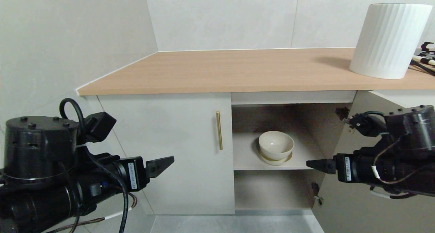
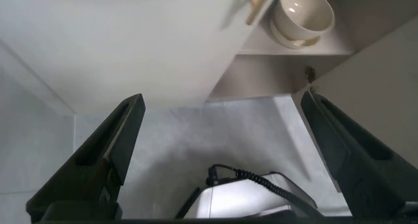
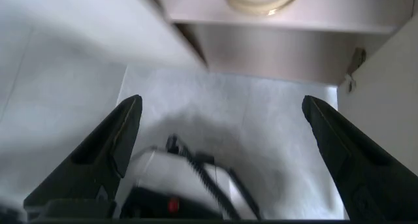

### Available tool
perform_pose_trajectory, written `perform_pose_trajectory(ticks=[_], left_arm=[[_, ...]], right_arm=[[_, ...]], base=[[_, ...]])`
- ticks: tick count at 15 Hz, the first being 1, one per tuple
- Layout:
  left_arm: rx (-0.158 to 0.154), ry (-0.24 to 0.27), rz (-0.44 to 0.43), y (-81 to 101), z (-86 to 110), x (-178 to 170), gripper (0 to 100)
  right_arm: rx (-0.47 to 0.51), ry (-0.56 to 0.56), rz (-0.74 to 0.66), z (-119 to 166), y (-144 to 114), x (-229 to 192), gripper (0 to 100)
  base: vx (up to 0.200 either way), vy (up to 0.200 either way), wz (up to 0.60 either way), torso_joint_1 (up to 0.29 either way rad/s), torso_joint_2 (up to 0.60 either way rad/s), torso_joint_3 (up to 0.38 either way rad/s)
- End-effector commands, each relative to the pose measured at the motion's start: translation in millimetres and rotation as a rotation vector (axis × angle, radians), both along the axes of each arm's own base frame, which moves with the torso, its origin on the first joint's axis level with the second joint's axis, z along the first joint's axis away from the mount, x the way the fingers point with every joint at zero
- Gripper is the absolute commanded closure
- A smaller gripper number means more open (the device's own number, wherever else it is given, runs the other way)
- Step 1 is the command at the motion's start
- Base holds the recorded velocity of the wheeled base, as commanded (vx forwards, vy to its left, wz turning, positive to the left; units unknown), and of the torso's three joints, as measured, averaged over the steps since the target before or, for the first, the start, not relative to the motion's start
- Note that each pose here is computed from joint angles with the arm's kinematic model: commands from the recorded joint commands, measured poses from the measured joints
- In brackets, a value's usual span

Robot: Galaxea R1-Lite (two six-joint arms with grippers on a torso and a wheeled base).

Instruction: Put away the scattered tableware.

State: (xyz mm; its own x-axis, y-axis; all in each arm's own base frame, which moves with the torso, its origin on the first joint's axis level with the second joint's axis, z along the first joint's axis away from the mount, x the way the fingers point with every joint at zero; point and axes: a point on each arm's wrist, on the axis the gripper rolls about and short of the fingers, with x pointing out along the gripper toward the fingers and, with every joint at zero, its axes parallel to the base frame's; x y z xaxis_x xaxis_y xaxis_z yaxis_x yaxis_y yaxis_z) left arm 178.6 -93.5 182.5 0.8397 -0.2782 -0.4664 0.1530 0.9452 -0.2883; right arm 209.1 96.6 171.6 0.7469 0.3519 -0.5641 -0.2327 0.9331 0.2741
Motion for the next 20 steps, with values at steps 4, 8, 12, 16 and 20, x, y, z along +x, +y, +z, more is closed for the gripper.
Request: perform_pose_trajectory(ticks=[4,8,12,16,20], left_arm=[[0.004,0.007,0.014,2.5,-1.8,1,0],[0.004,0.009,0.016,2.8,-2.2,1,0],[0.011,0.020,0.017,1.9,-5.1,3,0],[0.011,0.020,0.017,1.9,-5.1,3,0],[0.012,0.022,0.017,2.0,-5.5,3,0]], right_arm=[[0.025,-0.071,0.051,26,-10,-43,0],[-0.010,-0.054,0.069,19,-10,-43,0],[-0.017,-0.040,0.071,17,-10,-43,0],[-0.021,-0.031,0.071,16,-11,-44,0],[-0.023,-0.027,0.071,15,-10,-43,0]], base=[[-0.050,0.000,0.00,-0.001,0.00,-0.001],[-0.200,0.000,0.00,0.001,0.00,0.002],[-0.200,0.000,0.00,0.000,0.00,0.000],[-0.200,0.000,0.00,0.004,0.00,0.004],[-0.200,0.000,0.00,0.004,0.00,0.005]])
